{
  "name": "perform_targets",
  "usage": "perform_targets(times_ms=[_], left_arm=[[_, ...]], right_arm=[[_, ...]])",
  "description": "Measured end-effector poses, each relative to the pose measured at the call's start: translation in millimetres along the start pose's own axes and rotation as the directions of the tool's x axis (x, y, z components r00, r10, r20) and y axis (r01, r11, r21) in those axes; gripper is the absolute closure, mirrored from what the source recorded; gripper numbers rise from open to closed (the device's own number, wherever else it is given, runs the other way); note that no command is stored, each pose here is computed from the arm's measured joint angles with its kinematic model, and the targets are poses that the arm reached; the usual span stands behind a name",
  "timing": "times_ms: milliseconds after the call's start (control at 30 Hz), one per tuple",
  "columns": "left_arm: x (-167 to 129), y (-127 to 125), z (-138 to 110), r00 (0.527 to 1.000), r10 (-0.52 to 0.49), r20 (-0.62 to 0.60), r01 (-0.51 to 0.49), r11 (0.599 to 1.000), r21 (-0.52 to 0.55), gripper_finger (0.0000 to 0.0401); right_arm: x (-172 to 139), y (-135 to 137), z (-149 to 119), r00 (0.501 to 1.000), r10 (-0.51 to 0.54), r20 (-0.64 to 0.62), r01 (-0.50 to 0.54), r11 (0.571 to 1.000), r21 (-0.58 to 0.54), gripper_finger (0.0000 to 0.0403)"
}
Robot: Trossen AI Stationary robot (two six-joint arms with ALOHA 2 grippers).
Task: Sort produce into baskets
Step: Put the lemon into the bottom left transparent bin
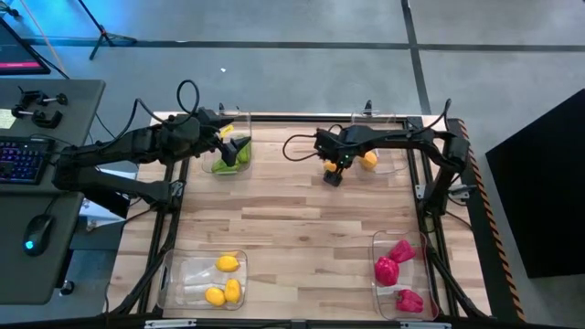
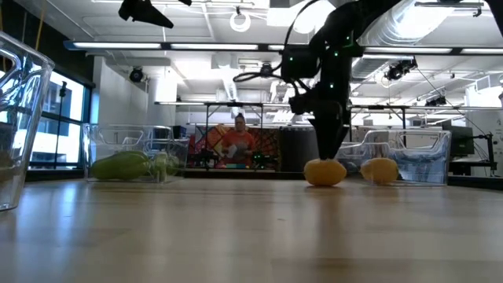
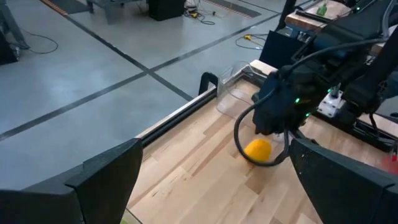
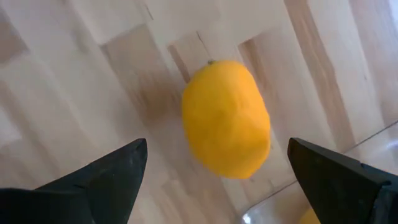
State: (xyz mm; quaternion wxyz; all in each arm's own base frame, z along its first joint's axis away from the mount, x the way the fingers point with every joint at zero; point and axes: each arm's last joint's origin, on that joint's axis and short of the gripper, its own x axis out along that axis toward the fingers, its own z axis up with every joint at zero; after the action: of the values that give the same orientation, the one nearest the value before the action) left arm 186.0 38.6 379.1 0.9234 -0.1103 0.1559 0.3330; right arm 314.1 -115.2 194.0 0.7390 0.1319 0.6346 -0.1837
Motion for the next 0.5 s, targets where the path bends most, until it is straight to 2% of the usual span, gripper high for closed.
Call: perform_targets(times_ms=[100, 400, 500], left_arm=[[0.0, 0.0, 0.0, 1.000, 0.000, 0.000, 0.000, 1.000, 0.000, 0.0006], [-0.4, 0.3, -0.2, 1.000, 0.000, -0.002, 0.000, 1.000, 0.002, 0.0006], [-4.5, 1.6, 0.7, 1.000, -0.007, 0.009, 0.007, 1.000, -0.003, 0.0006]], right_arm=[[9.6, -1.2, 2.0, 0.999, -0.038, -0.017, 0.037, 0.999, -0.011, 0.0025], [41.9, -0.5, 8.9, 0.997, -0.057, -0.056, 0.056, 0.998, -0.012, 0.0025], [46.3, -0.2, 8.7, 0.996, -0.058, -0.070, 0.060, 0.998, 0.022, 0.0035]])
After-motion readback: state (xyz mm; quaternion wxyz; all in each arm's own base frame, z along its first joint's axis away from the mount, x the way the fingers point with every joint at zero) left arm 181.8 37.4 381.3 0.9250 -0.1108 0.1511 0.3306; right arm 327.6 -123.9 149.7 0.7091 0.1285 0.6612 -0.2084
